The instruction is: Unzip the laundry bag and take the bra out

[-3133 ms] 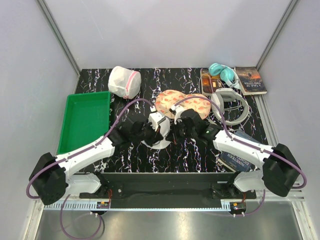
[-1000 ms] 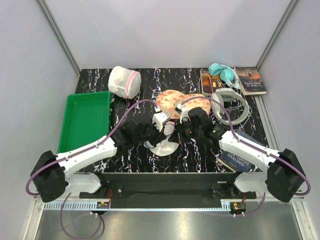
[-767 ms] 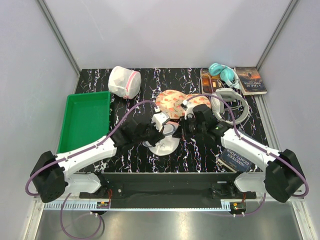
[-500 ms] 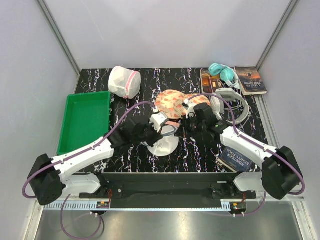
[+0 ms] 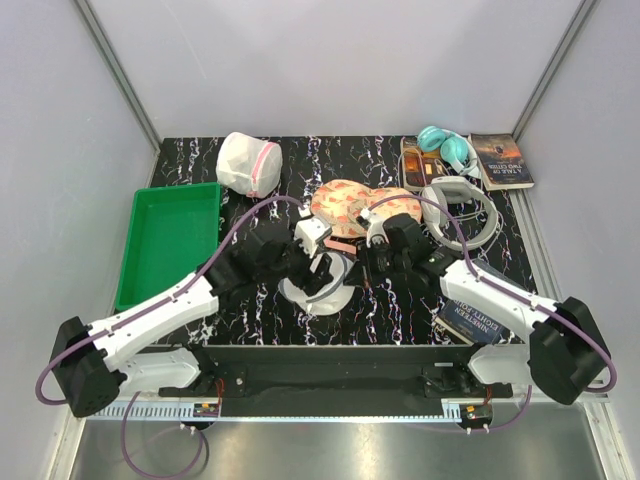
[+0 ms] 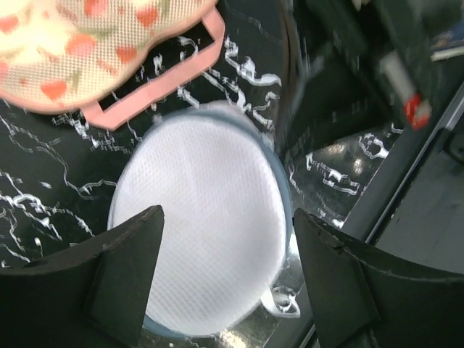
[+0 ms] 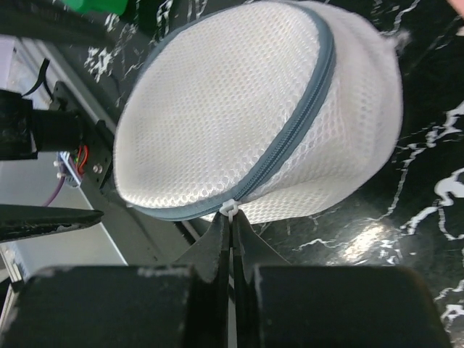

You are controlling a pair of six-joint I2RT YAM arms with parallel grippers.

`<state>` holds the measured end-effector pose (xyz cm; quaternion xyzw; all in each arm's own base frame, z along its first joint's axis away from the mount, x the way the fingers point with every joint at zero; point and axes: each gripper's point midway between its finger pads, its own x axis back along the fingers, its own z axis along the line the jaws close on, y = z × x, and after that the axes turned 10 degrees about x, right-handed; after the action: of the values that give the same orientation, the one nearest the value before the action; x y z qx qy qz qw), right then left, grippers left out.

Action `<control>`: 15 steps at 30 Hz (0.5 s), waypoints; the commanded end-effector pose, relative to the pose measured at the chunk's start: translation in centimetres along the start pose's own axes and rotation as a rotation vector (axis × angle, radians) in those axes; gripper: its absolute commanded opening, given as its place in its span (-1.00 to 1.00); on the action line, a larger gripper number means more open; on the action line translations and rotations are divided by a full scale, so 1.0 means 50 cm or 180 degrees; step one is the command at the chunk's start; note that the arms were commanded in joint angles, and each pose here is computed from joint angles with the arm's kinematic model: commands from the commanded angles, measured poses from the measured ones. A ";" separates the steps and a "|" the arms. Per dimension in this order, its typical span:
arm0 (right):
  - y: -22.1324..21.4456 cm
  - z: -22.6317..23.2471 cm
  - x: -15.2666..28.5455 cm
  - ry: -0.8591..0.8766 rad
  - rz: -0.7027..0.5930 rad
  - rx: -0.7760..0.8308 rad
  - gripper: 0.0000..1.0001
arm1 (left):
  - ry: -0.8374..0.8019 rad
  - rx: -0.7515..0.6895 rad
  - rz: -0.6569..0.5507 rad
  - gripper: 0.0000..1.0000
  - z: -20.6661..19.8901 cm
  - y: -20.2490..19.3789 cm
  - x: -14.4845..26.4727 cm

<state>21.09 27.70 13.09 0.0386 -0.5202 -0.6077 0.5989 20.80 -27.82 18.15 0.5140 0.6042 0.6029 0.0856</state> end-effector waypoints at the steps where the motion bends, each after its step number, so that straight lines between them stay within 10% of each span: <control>1: 0.015 0.048 0.014 0.0180 -0.0162 0.0051 -1.00 | -0.0118 0.0020 -0.0251 0.52 -0.021 0.067 -0.009; 15: 0.028 0.052 0.009 0.0181 -0.0199 0.0079 -1.00 | -0.0286 0.0209 0.0016 0.47 -0.029 0.002 -0.057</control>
<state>19.57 28.34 13.77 0.0488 -0.5086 -0.6102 0.6055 21.13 -29.99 17.01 0.5408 0.6087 0.5755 0.0765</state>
